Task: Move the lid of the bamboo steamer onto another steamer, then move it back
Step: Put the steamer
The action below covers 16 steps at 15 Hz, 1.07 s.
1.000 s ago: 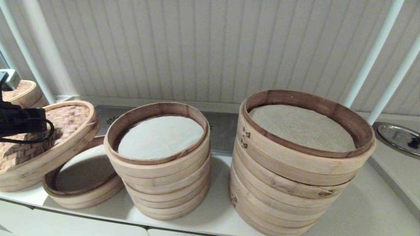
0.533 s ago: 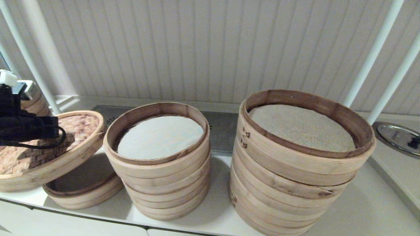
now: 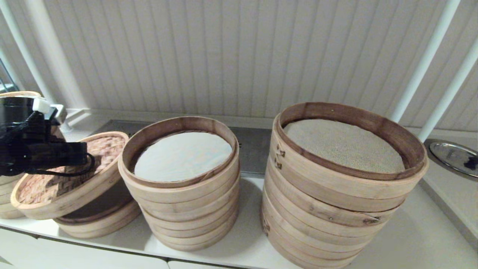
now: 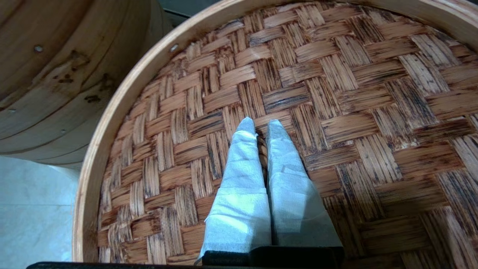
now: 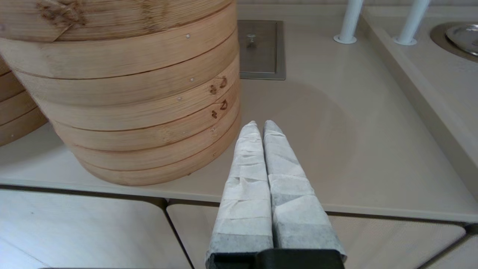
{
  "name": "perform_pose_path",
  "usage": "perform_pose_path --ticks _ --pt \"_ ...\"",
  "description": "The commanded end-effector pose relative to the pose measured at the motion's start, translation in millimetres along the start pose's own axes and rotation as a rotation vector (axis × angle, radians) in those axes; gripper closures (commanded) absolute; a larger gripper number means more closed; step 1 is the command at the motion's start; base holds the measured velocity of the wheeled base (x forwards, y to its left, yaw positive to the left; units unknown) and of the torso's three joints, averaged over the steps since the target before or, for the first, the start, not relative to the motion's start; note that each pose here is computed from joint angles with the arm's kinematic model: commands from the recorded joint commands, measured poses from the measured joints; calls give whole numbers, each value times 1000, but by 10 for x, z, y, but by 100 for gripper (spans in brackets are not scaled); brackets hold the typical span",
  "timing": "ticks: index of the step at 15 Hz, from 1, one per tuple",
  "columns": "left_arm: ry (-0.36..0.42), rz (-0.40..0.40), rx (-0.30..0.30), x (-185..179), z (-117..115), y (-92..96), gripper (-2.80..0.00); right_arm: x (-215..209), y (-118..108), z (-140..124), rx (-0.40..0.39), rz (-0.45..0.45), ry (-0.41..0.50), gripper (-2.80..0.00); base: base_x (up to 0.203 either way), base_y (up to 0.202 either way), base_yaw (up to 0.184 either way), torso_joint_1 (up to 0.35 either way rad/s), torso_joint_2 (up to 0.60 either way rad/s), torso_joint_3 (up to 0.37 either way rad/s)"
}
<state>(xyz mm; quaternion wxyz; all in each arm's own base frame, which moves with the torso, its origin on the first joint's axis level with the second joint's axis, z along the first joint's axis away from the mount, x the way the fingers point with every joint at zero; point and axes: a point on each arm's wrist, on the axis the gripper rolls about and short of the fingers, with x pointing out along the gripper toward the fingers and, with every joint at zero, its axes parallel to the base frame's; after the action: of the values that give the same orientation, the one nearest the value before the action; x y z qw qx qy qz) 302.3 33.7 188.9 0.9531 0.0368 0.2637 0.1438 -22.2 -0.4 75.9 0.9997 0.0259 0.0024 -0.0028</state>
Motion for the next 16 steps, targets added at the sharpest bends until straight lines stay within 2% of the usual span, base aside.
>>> perform_pose_path --ticks 1,9,13,16 --pt "26 -4 9 110 -73 -42 0 1 0 -4 0 1 1 0 0 0 0 0 0 0" --pt "37 0 9 186 -160 -48 0 1 0 -4 0 1 1 0 0 0 0 0 0 0" --pt "25 6 3 180 -124 -20 0 1 0 -4 0 1 1 0 0 0 0 0 0 0" --pt "-14 9 -4 119 -30 -2 0 1 0 -5 0 1 3 0 0 0 0 0 0 0"
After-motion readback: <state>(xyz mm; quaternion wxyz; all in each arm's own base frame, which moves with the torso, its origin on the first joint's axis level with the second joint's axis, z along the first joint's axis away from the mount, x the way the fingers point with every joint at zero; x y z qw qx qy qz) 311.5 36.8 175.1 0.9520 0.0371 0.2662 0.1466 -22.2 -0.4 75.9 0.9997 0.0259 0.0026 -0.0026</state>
